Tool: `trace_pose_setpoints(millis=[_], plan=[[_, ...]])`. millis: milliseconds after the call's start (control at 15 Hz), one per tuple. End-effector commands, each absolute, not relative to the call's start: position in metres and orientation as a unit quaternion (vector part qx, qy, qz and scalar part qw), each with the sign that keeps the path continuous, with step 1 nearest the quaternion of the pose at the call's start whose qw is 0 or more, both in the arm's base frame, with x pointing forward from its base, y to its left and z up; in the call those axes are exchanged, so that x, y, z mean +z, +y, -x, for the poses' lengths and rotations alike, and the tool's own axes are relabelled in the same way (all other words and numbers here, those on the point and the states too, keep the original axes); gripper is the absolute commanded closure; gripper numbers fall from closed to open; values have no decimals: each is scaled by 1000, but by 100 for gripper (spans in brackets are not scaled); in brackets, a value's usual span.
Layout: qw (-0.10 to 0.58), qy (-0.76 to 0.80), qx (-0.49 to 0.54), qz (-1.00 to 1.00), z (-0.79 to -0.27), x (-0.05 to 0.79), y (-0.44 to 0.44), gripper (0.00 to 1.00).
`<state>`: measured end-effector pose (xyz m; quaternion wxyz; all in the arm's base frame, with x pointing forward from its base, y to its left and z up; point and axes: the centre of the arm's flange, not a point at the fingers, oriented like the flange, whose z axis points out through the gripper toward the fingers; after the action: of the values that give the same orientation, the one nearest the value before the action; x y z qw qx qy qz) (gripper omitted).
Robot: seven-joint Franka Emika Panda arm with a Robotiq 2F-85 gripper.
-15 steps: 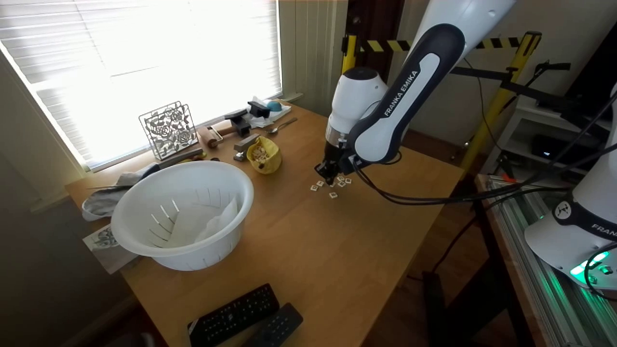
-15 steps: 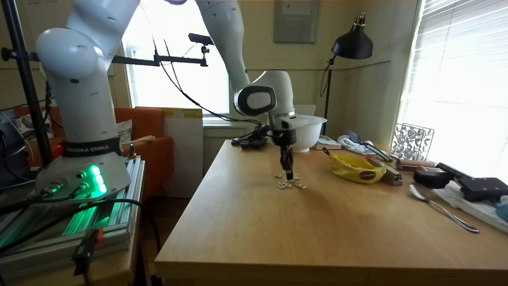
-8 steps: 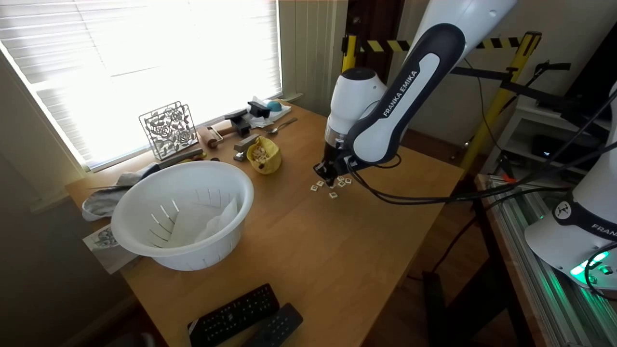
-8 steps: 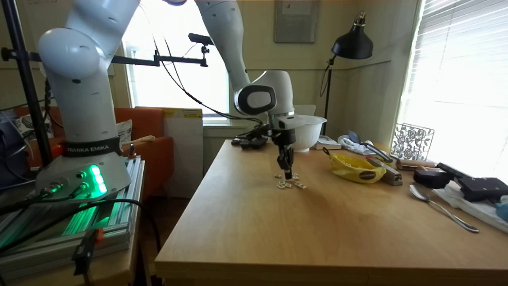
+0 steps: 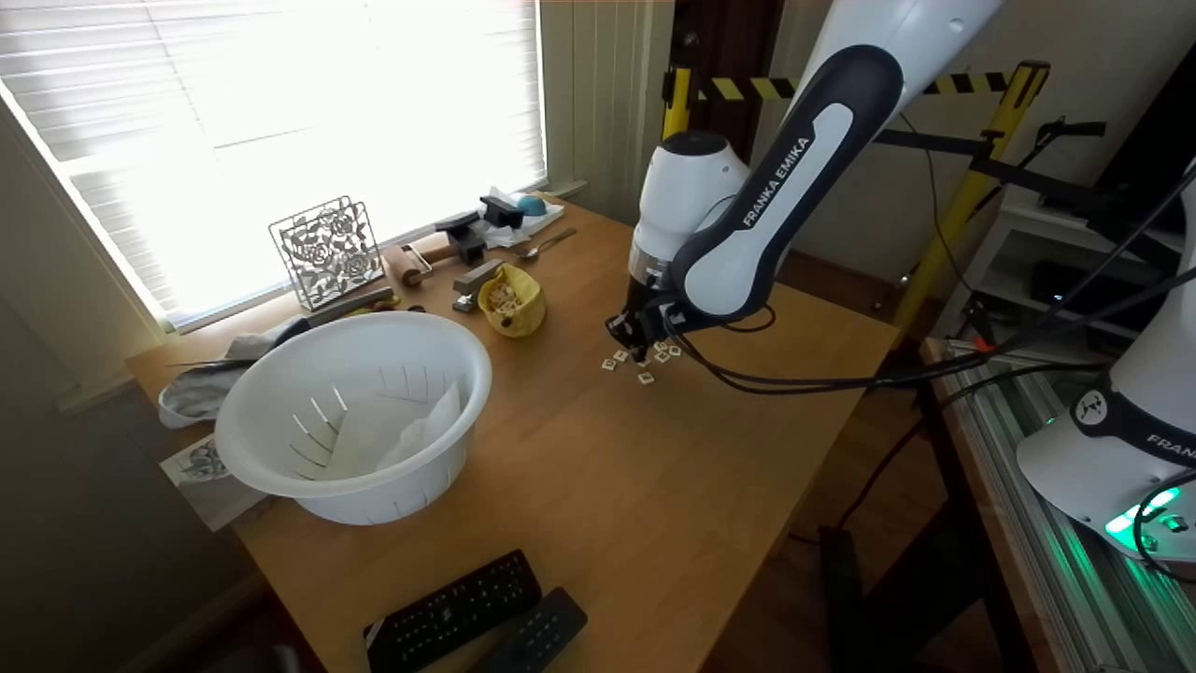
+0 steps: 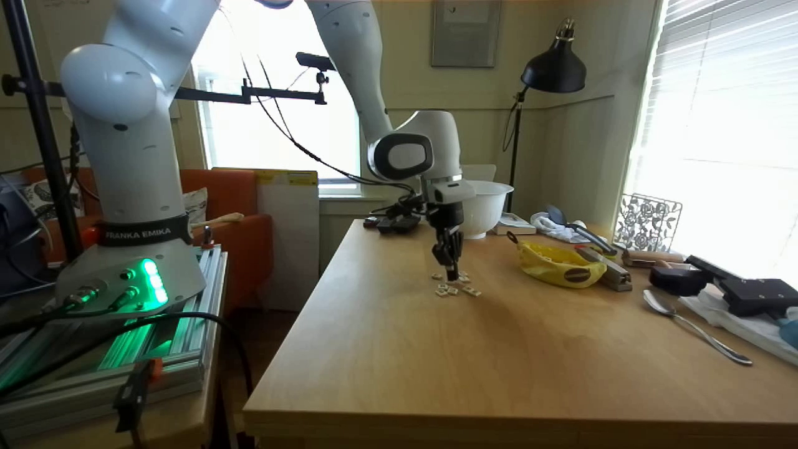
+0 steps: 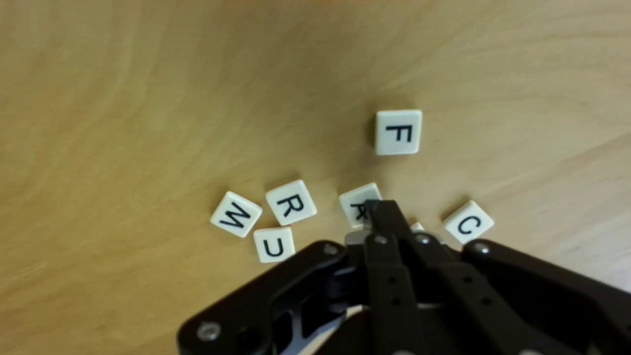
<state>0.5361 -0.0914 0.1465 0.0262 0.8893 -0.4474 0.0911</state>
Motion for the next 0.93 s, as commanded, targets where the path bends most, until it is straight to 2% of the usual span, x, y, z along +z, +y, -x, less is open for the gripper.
trace_pose_setpoints(millis=[0, 867], plan=[[26, -475, 66, -877, -535, 128, -76, 100], [18, -532, 62, -844, -531, 126, -68, 100]])
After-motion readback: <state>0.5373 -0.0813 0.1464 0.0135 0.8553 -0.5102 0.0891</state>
